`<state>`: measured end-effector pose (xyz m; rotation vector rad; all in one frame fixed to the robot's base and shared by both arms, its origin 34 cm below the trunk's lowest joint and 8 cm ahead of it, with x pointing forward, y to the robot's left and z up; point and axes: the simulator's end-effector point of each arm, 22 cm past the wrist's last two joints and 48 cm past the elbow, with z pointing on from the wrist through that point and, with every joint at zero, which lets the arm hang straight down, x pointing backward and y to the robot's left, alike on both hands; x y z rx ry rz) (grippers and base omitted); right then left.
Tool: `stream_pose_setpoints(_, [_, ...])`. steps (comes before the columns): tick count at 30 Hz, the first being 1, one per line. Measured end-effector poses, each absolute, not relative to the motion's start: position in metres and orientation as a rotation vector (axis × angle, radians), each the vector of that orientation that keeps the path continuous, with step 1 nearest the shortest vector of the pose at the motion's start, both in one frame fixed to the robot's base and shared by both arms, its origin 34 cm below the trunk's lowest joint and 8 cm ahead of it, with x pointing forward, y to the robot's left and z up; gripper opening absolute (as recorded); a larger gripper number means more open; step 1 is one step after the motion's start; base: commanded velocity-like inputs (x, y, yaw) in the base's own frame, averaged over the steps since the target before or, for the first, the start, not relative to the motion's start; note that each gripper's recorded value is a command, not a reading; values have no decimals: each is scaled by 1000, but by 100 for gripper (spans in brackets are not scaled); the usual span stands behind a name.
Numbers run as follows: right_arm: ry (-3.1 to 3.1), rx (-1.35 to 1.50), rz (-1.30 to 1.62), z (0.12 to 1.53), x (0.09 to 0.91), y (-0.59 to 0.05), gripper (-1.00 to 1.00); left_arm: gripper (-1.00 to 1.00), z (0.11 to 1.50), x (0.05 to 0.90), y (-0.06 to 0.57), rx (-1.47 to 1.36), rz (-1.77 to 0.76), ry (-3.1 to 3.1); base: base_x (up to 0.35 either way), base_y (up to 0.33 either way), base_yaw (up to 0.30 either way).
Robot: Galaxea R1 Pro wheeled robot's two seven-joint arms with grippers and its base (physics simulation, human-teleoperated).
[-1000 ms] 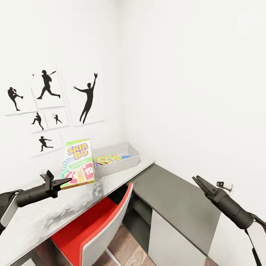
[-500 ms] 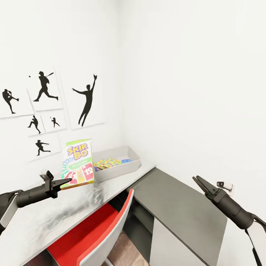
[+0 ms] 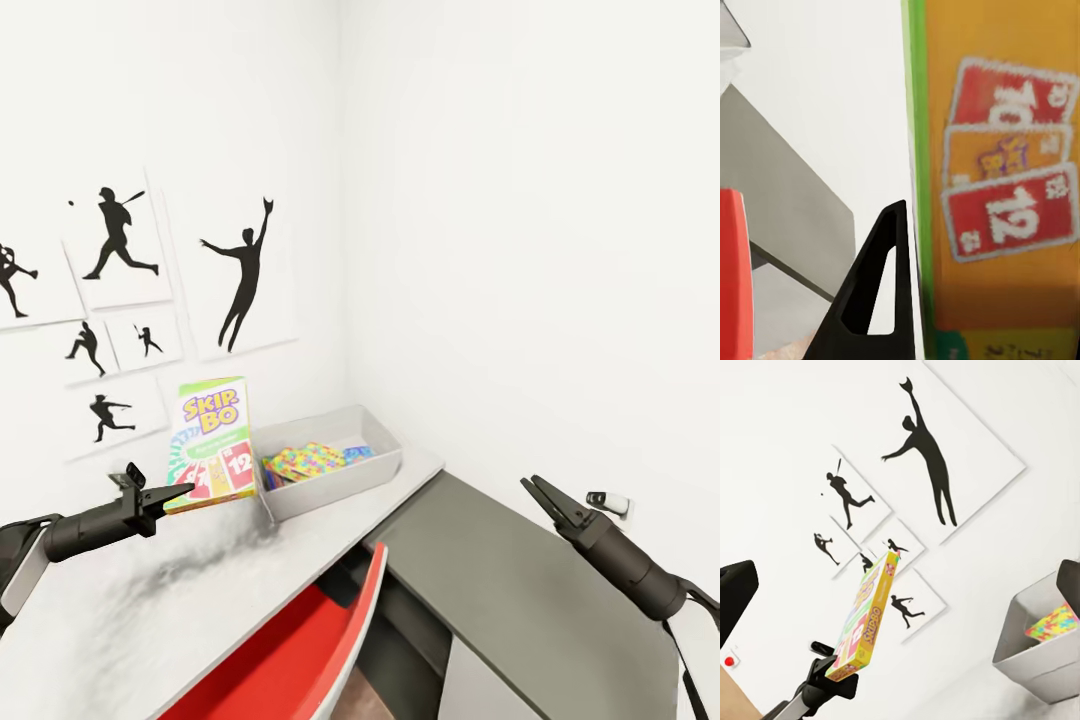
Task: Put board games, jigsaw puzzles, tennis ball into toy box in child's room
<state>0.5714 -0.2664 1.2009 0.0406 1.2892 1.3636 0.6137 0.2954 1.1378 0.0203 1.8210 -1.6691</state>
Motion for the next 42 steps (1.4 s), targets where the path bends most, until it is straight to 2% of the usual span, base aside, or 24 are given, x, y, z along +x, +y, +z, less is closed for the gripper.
stream_pose_setpoints(6, [1286, 38, 1363, 1203, 571, -267, 100, -100, 1140, 613, 295, 31, -1665, 1815, 252, 48, 178])
stream_pose_setpoints(19, [1286, 39, 1361, 1203, 570, -268, 100, -100, 1140, 613, 295, 38, -1660, 1809, 196, 3, 13])
stream_pose_setpoints(42, [1286, 40, 1360, 1203, 571, -269, 100, -100, 1138, 615, 292, 45, -1647, 1810, 10, -1, 9])
